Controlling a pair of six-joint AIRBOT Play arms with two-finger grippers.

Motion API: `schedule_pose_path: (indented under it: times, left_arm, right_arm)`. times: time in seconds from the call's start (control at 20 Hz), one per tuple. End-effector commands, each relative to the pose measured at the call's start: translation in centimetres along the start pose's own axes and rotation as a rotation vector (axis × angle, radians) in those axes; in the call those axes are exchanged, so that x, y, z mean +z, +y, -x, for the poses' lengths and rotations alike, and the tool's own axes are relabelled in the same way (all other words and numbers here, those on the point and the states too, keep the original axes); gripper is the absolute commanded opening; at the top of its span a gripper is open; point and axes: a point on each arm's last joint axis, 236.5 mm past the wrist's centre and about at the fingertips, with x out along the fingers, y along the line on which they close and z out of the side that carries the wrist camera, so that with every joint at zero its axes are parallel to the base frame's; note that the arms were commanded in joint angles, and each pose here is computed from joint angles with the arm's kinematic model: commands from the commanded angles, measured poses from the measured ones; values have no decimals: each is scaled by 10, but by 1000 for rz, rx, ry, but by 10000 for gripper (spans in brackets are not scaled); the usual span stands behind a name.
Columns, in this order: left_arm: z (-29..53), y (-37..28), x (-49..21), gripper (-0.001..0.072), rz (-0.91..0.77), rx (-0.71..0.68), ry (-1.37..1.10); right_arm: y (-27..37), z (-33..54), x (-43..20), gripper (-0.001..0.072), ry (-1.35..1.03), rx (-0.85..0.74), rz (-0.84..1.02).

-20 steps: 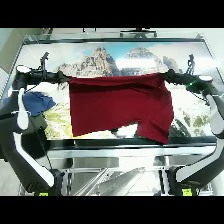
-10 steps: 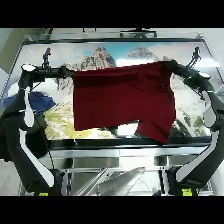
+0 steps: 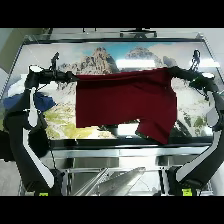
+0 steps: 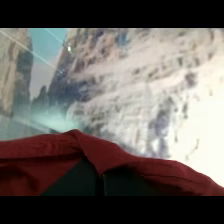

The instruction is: Fold the shirts.

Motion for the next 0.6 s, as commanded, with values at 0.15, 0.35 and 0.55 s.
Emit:
schedule_pose_path:
  times: [0.15, 0.35, 0.55]
  left_arm:
    - [0, -5, -17, 7, 13, -17, 74]
    - [-14, -6, -27, 7, -6, 0, 116]
    - [-24, 3, -43, 7, -40, 71, 189]
  right_arm:
    - [-16, 28, -45, 28, 200, 18, -14]
    - [-18, 27, -64, 28, 267, 16, -15]
    - [-32, 31, -83, 28, 339, -32, -30]
